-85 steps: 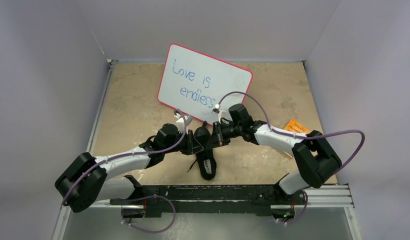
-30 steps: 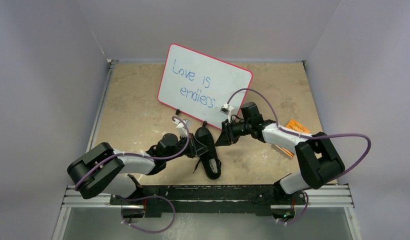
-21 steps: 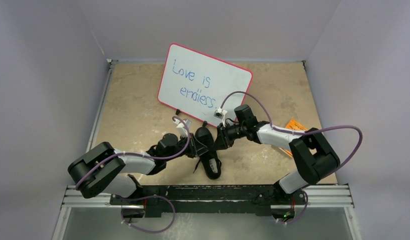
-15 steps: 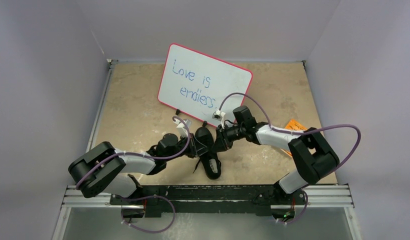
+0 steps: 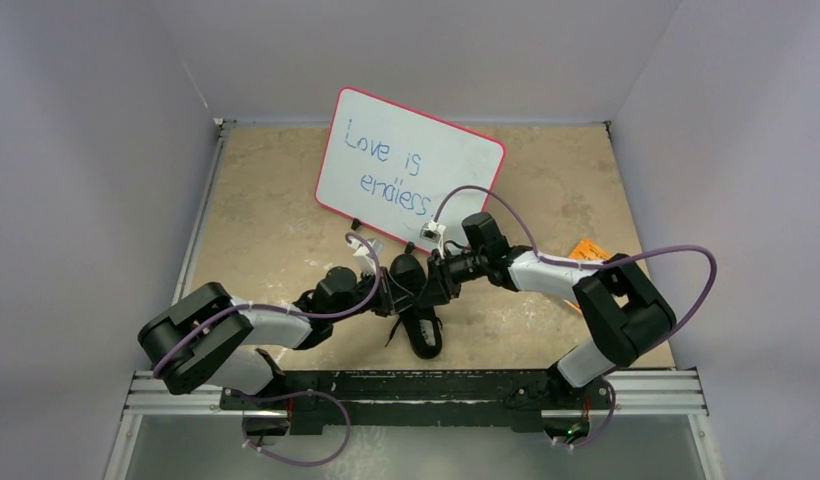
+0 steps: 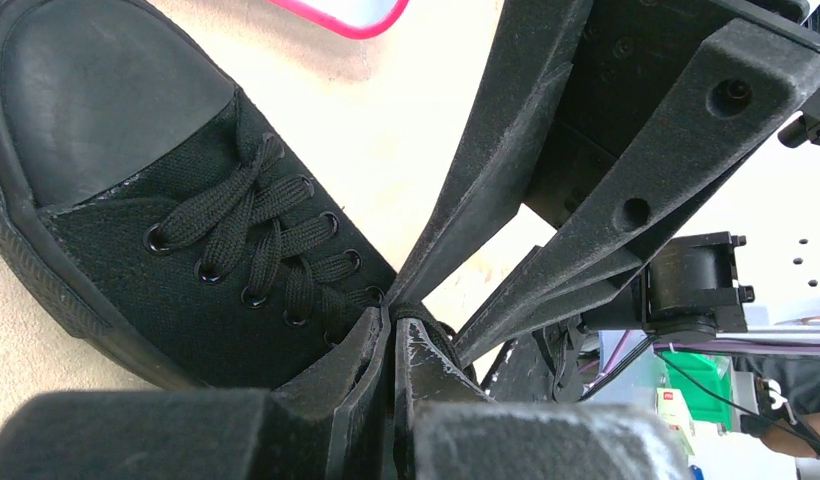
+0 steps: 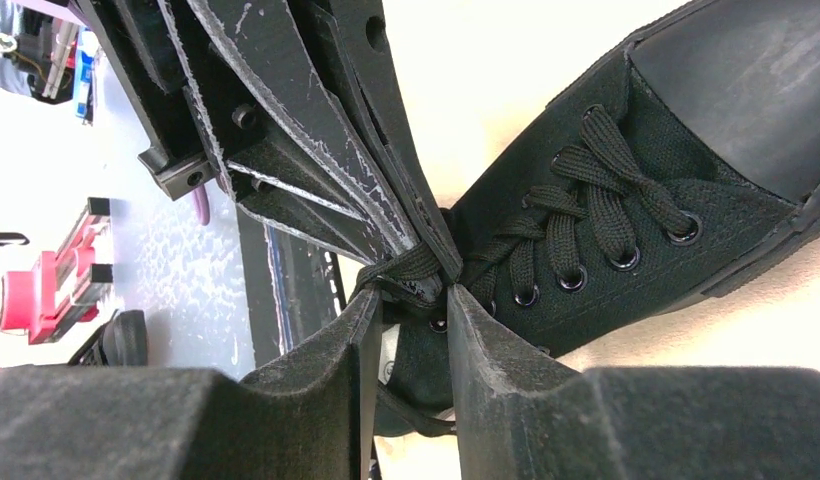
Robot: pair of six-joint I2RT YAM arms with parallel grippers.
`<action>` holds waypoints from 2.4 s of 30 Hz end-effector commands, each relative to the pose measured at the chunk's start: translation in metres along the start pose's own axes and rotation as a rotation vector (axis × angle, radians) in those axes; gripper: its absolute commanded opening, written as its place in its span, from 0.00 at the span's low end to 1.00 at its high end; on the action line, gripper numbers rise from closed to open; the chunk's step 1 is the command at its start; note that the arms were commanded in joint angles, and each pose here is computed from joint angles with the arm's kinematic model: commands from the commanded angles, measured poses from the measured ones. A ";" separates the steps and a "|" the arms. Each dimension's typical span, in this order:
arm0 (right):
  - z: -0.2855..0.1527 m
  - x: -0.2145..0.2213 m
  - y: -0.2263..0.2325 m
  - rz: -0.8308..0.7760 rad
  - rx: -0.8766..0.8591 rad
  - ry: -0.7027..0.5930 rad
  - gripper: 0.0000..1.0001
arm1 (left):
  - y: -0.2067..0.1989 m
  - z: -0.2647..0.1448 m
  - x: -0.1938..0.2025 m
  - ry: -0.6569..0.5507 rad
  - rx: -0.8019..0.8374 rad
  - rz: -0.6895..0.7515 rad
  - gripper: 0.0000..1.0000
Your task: Tie the shoes
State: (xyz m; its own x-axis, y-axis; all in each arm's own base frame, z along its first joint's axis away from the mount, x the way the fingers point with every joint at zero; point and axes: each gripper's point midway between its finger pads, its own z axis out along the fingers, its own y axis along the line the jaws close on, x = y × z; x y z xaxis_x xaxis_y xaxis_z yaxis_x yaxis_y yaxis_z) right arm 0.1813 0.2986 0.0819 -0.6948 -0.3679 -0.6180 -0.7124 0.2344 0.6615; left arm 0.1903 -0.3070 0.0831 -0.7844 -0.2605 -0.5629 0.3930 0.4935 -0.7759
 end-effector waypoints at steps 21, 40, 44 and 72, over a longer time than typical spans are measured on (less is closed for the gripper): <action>-0.005 0.011 0.004 0.014 0.032 -0.019 0.00 | -0.014 -0.025 -0.032 -0.117 -0.015 0.007 0.41; -0.008 0.007 0.006 0.008 0.043 -0.027 0.00 | -0.002 -0.022 -0.032 -0.141 -0.007 -0.106 0.55; -0.009 0.004 0.007 0.009 0.042 -0.030 0.00 | -0.008 -0.011 -0.022 -0.081 0.042 -0.123 0.55; -0.040 -0.020 -0.034 0.135 0.450 -0.045 0.00 | 0.021 -0.042 -0.017 -0.048 -0.192 -0.158 0.00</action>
State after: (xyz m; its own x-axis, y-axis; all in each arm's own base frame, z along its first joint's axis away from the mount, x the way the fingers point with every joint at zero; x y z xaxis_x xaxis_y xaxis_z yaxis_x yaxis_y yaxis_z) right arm 0.2057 0.2676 0.0854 -0.7620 -0.3303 -0.5569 -0.6330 0.5614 0.5331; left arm 0.1856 -0.2698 0.0883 -0.8146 -0.3546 -0.4591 0.2302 0.5288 -0.8169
